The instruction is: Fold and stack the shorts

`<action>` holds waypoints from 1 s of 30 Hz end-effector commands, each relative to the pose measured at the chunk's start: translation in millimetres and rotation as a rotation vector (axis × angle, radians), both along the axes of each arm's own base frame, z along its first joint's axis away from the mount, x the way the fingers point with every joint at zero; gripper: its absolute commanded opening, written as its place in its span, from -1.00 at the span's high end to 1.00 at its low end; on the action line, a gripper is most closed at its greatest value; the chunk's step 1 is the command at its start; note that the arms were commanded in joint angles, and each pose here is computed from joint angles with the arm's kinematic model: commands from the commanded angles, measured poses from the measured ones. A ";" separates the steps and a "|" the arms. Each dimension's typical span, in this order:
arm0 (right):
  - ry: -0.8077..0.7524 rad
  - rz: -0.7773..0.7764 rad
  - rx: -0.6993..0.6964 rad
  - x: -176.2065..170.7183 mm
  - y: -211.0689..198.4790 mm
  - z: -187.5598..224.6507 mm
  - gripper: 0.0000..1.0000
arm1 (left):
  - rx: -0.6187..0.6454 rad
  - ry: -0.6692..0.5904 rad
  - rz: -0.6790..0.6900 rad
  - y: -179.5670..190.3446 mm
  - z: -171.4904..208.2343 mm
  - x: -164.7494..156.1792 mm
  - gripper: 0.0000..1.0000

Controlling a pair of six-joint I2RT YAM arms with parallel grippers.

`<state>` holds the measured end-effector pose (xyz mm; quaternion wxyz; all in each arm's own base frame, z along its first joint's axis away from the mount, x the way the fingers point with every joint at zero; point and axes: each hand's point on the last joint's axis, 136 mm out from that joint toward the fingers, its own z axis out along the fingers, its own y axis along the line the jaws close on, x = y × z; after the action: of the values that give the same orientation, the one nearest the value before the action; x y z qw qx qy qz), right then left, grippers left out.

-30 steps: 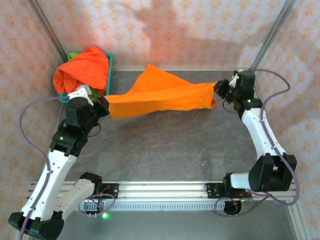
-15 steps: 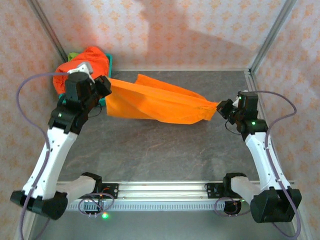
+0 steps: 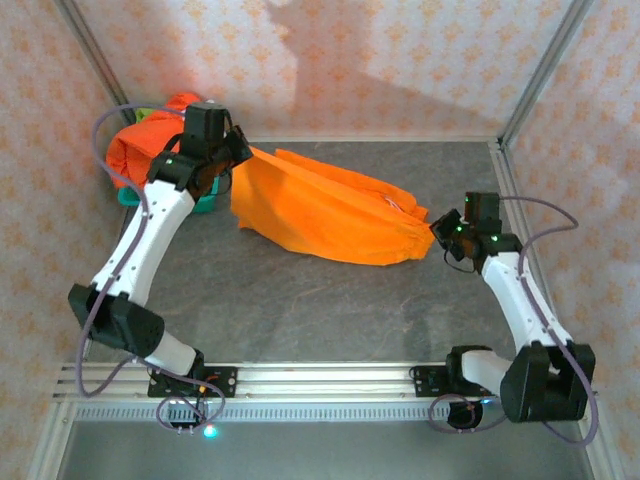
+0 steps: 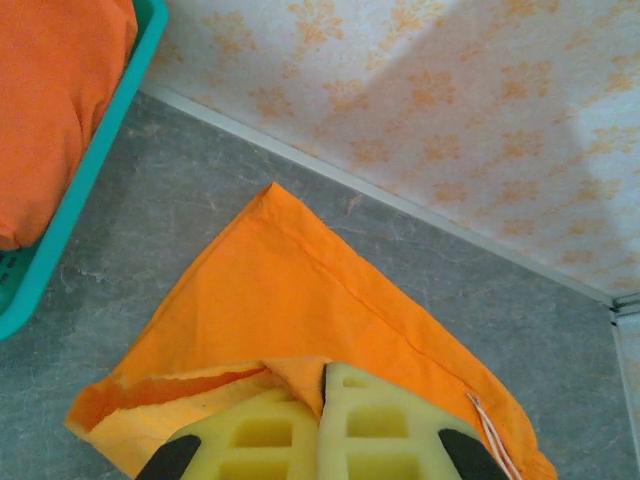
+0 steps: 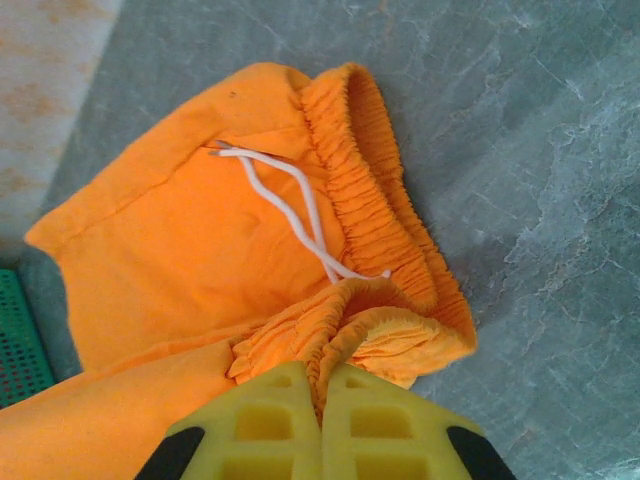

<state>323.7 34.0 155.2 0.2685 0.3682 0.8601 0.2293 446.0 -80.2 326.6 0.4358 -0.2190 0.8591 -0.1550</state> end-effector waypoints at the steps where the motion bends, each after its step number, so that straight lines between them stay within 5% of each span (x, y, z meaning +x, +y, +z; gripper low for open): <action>1: 0.012 -0.072 -0.065 17.5 -19.7 2.0 0.99 | 0.065 -0.008 0.066 15.5 7.4 16.4 1.00; 21: 0.068 -0.097 -0.068 99.2 -28.2 -14.9 0.79 | 0.147 0.167 0.191 21.9 -76.4 126.5 1.00; 26: 0.076 -0.120 -0.045 129.5 -33.2 -16.2 0.58 | 0.054 0.177 0.222 22.4 -106.8 158.1 1.00; 28: 0.071 -0.119 -0.022 146.6 -32.5 -16.1 0.32 | -0.019 0.160 0.230 20.9 -114.4 173.4 0.96; 30: 0.045 -0.114 0.004 165.1 -31.9 -6.9 0.06 | -0.090 0.131 0.247 23.4 -117.1 188.4 0.56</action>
<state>469.6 8.5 134.9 0.2474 0.4162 0.8519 0.1995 617.7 -69.4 196.2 0.3675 -0.3061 0.8745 -0.0806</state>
